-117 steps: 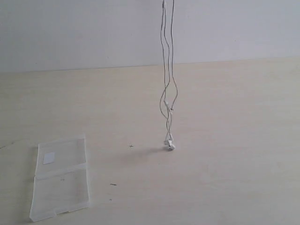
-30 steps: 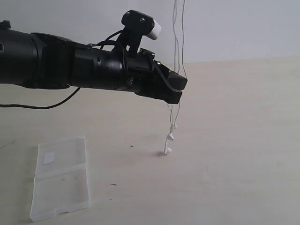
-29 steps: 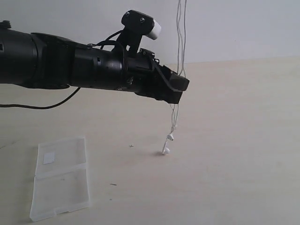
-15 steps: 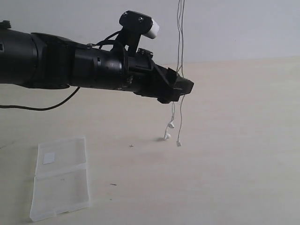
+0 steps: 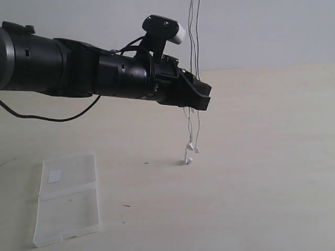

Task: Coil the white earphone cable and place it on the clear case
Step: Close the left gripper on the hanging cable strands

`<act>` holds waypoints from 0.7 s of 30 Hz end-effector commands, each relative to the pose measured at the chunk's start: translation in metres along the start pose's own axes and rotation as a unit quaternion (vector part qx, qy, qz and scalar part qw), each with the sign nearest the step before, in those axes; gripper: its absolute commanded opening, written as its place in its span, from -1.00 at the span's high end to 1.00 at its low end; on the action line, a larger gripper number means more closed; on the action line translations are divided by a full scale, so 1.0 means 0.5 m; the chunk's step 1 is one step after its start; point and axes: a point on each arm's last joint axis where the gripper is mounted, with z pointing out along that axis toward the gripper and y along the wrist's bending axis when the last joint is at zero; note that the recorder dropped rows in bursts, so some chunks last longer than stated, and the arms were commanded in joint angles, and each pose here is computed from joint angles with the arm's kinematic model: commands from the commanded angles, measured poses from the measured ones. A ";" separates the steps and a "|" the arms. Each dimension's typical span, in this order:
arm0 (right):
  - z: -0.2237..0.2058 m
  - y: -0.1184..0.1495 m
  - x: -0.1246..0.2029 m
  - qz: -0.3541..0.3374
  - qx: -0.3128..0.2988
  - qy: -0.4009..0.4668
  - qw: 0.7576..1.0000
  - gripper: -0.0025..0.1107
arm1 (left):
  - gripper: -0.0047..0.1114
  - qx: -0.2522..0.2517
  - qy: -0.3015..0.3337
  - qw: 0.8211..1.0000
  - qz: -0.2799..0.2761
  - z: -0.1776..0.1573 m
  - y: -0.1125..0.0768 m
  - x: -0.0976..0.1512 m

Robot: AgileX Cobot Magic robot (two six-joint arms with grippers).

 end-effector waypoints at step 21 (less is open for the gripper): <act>-0.027 0.020 -0.018 -0.047 0.020 0.032 0.998 0.96 | 0.92 0.004 0.019 1.000 -0.009 -0.007 -0.004 0.009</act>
